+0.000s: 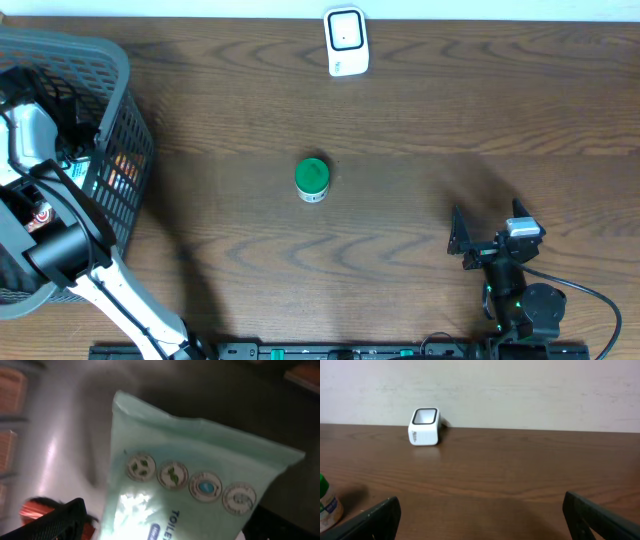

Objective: Scan the item barcode
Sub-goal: 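Grasp the mint-green wipes pack in the basket with the left gripper, then carry the wipes pack with the left gripper to the scanner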

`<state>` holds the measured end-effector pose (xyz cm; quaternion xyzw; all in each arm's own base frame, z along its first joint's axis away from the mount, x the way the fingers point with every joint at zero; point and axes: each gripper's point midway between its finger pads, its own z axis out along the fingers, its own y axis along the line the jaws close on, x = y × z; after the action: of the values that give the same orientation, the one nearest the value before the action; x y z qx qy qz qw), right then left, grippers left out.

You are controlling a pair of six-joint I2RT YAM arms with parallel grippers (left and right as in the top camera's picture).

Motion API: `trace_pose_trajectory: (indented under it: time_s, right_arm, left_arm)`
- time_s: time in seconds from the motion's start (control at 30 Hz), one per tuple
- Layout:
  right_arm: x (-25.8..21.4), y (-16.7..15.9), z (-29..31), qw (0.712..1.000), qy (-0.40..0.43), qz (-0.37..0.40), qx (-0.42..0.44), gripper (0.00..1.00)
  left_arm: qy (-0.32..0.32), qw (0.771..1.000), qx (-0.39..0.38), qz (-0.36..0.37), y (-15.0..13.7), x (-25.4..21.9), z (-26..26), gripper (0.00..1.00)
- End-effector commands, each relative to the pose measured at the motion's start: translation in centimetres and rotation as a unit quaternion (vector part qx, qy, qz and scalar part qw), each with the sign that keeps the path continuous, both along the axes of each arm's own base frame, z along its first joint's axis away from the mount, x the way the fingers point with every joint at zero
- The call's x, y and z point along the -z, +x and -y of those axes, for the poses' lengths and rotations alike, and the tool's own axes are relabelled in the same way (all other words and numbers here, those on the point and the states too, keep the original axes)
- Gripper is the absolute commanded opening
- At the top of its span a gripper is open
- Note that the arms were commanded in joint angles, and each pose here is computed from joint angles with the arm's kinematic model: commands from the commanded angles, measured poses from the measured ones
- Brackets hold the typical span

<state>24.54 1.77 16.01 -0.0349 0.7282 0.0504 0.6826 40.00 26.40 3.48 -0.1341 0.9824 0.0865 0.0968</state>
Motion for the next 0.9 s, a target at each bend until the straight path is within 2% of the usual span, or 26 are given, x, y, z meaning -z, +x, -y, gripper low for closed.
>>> trace_pose_trajectory:
  time_s: [0.0,0.1,0.27,0.37,0.6,0.73,0.87]
  right_arm:
    - [0.2,0.0,-0.1,1.000,0.007,-0.005,-0.002,0.99]
    - [0.2,0.0,-0.1,1.000,0.007,-0.005,-0.002,0.99]
    - [0.2,0.0,-0.1,1.000,0.007,-0.005,-0.002,0.99]
    - [0.2,0.0,-0.1,1.000,0.007,-0.005,-0.002,0.99]
    - [0.2,0.0,-0.1,1.000,0.007,-0.005,-0.002,0.99]
    - [0.2,0.0,-0.1,1.000,0.007,-0.005,-0.002,0.99]
    - [0.2,0.0,-0.1,1.000,0.007,-0.005,-0.002,0.99]
  left_arm:
    - [-0.023,0.999,0.011,-0.033,-0.7,3.4,0.5,0.98]
    - [-0.034,0.998,0.011,-0.051,-1.3,5.0,0.9,0.99]
    - [-0.046,0.996,0.011,-0.070,-2.0,6.0,1.3,0.56]
    - [-0.047,0.996,0.011,-0.073,-2.3,5.6,1.4,0.41]
    - [-0.042,0.997,0.008,-0.072,-2.9,2.5,1.7,0.39]
    - [-0.001,0.999,-0.019,-0.038,-2.9,-2.3,0.8,0.39]
    - [0.027,0.998,-0.050,0.027,-2.9,-8.6,0.8,0.39]
